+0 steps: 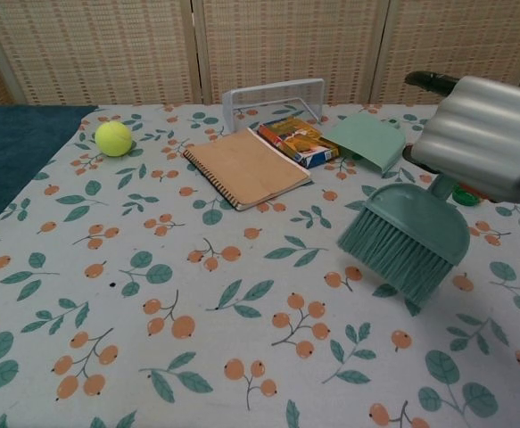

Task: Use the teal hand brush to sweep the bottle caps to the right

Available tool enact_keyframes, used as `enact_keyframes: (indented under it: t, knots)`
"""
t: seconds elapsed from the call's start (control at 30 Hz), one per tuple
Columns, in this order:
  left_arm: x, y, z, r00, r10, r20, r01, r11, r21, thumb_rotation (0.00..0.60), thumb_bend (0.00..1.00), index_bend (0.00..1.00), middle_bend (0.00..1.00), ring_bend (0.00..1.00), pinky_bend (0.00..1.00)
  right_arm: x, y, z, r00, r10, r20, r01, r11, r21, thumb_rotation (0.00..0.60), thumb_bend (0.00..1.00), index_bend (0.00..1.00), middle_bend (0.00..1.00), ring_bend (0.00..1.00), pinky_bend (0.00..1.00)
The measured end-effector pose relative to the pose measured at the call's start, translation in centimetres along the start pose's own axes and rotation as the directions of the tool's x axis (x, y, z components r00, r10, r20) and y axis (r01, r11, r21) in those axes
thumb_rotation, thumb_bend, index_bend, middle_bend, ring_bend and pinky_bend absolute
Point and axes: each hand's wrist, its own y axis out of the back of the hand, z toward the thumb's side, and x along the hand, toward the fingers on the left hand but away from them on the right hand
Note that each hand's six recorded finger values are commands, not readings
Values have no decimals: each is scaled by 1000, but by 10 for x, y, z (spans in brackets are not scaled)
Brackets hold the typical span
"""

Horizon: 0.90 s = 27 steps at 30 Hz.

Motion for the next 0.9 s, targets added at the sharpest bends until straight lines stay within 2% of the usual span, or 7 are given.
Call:
enact_keyframes:
  t: [0.23, 0.43, 0.67, 0.9]
  knots:
    - [0, -1, 0, 1000, -3, -1, 3, 1000, 2, 600, 407, 0, 0, 0, 96, 2, -15, 11, 999, 39, -36, -37, 998, 56, 600, 523, 949, 859, 567, 0]
    - [1, -2, 0, 1000, -6, -3, 6, 1000, 5, 600, 407, 0, 0, 0, 97, 1, -36, 17, 996, 74, -46, -66, 986, 154, 600, 523, 949, 859, 567, 0]
    - [1, -4, 0, 1000, -11, -3, 11, 1000, 11, 600, 408, 0, 0, 0, 97, -3, -64, 12, 993, 113, -17, -104, 955, 278, 600, 523, 949, 859, 567, 0]
    - [2, -5, 0, 1000, -11, -6, 12, 1000, 17, 600, 407, 0, 0, 0, 97, -12, -88, 2, 986, 168, 14, -162, 920, 357, 600, 523, 949, 859, 568, 0]
